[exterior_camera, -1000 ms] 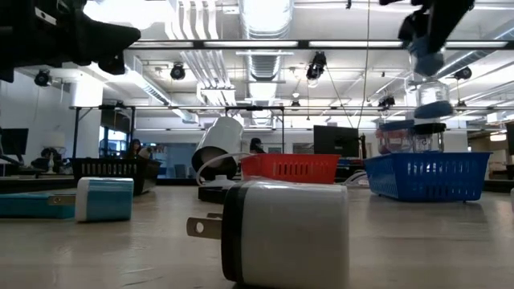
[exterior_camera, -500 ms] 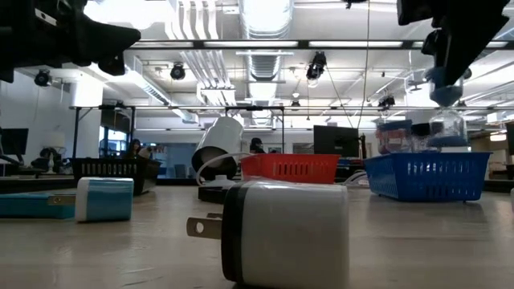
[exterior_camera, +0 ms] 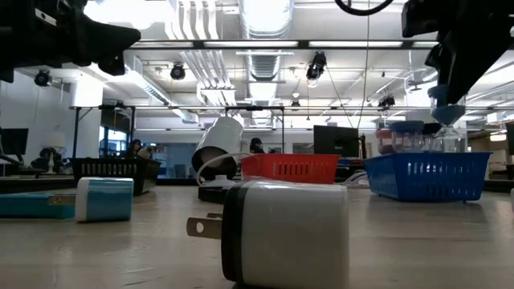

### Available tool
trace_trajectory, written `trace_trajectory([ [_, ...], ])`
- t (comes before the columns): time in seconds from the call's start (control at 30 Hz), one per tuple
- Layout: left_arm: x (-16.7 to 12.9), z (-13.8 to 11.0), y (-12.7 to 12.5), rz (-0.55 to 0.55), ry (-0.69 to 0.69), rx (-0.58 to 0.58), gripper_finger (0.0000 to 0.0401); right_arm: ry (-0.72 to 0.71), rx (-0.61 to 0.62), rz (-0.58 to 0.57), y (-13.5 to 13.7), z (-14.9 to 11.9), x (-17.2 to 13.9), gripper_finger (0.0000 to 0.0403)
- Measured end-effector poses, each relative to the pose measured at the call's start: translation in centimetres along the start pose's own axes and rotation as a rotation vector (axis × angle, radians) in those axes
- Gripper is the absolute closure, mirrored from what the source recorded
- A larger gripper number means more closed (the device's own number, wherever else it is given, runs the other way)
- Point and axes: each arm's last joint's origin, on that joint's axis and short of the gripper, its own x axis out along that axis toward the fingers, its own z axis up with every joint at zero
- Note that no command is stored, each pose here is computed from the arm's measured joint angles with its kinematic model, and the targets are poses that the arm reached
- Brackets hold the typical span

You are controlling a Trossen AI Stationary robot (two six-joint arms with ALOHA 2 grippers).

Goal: Pick & Place Office items
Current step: Put the blue hourglass into the blue bin

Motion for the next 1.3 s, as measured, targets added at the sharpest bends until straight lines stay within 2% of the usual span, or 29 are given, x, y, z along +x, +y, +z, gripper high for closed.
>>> trace_trajectory([
  [0.57, 0.0, -0.1, 0.0, -0.002, 0.011, 0.000, 0.0396, 0.006, 0.007, 0.008, 0.0, -0.9, 2.1, 0.0207],
  [0.93, 0.0, -0.1, 0.0, -0.002, 0.014, 0.001, 0.0396, -0.003, 0.003, 0.016, 0.1, -0.9, 2.3, 0.0207],
  [1.3, 0.0, -0.2, 0.0, -0.002, 0.016, 0.003, 0.0396, 0.070, -0.040, -0.050, 1.3, -0.6, 4.6, 0.0207],
])
